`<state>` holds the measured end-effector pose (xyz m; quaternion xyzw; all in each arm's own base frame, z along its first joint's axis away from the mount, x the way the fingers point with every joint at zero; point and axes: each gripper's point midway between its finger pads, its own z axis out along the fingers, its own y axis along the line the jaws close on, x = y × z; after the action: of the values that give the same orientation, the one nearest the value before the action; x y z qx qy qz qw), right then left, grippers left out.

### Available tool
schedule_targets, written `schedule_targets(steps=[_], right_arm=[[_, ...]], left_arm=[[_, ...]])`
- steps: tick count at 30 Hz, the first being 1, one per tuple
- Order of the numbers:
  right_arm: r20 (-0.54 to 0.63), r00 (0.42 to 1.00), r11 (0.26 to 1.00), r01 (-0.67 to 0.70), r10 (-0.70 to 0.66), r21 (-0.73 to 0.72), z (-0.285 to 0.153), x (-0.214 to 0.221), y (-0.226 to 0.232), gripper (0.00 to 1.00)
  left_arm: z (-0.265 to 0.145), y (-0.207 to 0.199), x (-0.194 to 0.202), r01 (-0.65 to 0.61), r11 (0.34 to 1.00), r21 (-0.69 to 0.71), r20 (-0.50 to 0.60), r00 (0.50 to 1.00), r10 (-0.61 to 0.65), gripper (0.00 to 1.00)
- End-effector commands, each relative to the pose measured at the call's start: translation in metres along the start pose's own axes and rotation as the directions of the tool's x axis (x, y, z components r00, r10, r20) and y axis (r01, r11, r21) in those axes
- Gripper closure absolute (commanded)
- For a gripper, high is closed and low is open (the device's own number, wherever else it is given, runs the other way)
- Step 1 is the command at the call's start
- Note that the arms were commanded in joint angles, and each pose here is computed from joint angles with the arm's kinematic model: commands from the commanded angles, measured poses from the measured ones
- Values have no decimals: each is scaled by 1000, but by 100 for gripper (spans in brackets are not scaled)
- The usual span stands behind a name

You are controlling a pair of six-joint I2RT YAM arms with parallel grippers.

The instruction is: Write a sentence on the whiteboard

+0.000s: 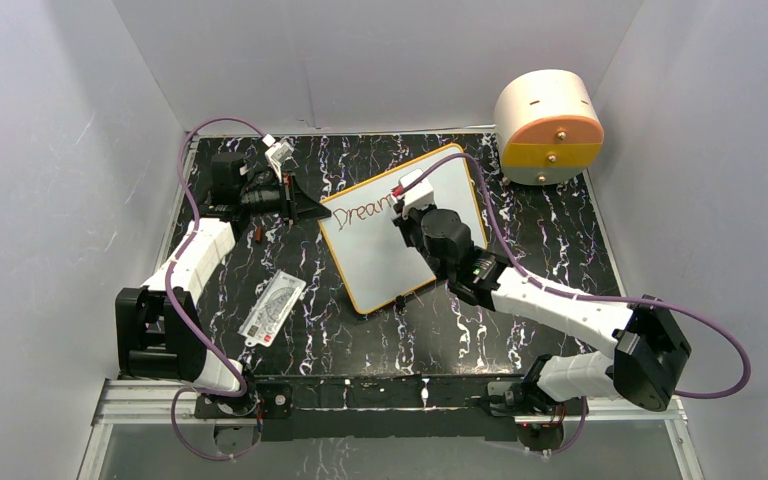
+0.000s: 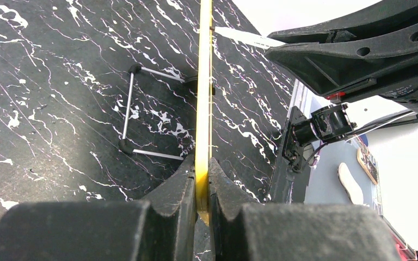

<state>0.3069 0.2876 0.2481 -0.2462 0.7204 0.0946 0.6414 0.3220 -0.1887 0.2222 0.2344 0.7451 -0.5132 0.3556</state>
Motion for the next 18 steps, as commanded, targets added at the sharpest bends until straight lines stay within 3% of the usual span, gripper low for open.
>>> schedule_targets(steps=[1, 18], right_arm=[[35, 999, 998, -32, 31, 53, -1, -16, -15, 100], [-22, 998, 998, -56, 56, 29, -12, 4, -13, 100]], left_arm=[[9, 1, 24, 58, 998, -6, -71, 996, -58, 100], [9, 3, 25, 58, 998, -20, -74, 996, -59, 100]])
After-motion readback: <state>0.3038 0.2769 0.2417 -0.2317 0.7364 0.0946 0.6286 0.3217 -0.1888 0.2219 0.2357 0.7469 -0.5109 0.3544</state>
